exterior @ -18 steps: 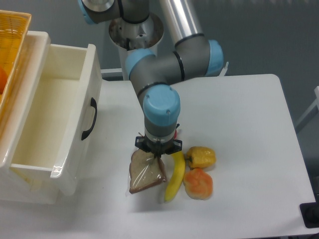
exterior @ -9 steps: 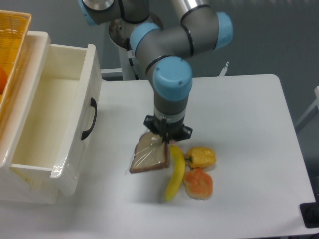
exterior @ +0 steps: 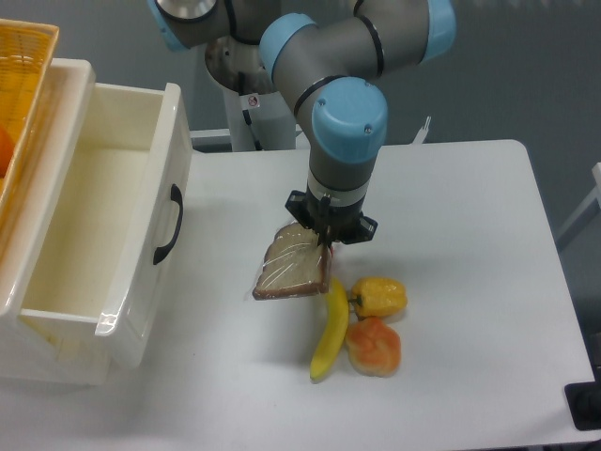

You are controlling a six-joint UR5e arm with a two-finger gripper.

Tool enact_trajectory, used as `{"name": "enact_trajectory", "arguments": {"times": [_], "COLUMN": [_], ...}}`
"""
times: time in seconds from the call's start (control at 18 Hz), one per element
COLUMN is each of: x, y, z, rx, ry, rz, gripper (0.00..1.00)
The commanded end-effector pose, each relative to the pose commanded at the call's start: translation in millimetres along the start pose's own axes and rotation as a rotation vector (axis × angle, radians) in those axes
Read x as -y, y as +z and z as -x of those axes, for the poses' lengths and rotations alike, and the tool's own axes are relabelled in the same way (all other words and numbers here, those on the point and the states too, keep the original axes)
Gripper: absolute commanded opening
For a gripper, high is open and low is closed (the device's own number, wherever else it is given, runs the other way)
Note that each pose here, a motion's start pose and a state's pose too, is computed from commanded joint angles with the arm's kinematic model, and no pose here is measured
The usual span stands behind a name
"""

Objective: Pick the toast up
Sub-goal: 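Lift the bagged toast up off the table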

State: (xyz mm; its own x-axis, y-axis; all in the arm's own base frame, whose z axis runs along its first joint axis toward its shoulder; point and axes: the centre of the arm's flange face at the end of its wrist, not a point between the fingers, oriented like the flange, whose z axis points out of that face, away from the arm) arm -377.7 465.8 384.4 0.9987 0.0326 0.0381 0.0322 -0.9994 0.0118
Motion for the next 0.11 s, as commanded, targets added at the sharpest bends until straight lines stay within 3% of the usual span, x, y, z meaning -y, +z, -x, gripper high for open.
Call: {"name": "enact_trajectory", "arguments": {"times": [0.11], "x": [-0.5], "y": [-0.9], "z": [0.2], "rx": [-0.002], "ry": [-0.002], "rz": [-0.005], "gripper": [0.00]}}
